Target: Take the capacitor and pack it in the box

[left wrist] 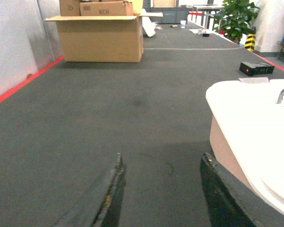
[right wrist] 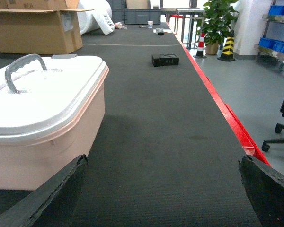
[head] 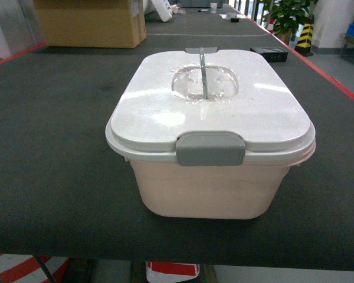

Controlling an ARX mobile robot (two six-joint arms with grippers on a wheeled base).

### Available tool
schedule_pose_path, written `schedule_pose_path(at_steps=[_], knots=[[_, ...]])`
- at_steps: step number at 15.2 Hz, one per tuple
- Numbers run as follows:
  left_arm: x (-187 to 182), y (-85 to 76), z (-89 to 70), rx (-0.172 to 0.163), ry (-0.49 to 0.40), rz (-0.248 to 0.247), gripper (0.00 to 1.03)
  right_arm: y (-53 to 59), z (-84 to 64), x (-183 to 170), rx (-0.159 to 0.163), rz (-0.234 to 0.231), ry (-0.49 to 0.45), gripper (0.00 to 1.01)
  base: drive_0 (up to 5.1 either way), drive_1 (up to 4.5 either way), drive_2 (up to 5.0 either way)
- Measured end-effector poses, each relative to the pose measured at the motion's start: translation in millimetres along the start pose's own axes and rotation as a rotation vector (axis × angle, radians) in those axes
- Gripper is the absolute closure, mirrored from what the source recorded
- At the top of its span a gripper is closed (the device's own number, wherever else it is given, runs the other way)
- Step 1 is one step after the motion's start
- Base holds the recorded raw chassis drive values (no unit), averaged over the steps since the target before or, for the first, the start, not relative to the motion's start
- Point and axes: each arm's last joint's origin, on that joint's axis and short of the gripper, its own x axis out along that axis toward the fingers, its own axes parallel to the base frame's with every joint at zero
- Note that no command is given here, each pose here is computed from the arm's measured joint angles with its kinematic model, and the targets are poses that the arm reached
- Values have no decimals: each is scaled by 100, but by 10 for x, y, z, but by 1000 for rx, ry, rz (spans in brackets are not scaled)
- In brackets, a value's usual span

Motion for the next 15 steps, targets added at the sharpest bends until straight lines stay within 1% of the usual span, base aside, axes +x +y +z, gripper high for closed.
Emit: schedule_pose_path(at_steps=[2, 3, 4, 5, 8, 9, 10, 11, 12, 14, 15], knots=[[-92, 62, -109, -10, 8, 6, 76, 0, 0, 0, 0, 0, 0, 3, 0, 0, 0], [-153, 95, -156, -11, 6, 5, 89, 0, 0, 0, 0, 0, 0, 3, 0, 0, 0], [-193, 115, -184, -12, 3, 8, 98, 0, -1, 0, 0, 0, 0, 3, 0, 0, 0], [-236, 136, -217, -15, 2, 8, 101, 0, 0, 0, 0, 0, 0, 3, 0, 0, 0], [-290, 156, -269, -15, 8, 4, 101, 0, 0, 0, 0, 0, 0, 3, 0, 0, 0], [-313, 182, -290, -14, 10, -5, 101, 0, 0, 0, 0, 0, 0, 3, 0, 0, 0], [-358, 259, -322, -15, 7, 1, 101, 0, 0, 0, 0, 0, 0, 3, 0, 0, 0], [-394, 281, -341, -17, 5, 25, 101, 0, 0, 0, 0, 0, 0, 3, 0, 0, 0], [-482, 262, -403, -17, 8, 0, 101, 0, 0, 0, 0, 0, 0, 3, 0, 0, 0], [-544, 261, -427, -17, 0, 0, 101, 0, 0, 0, 0, 0, 0, 3, 0, 0, 0], [-561, 260, -478, -17, -12, -1, 101, 0, 0, 0, 0, 0, 0, 3, 0, 0, 0]])
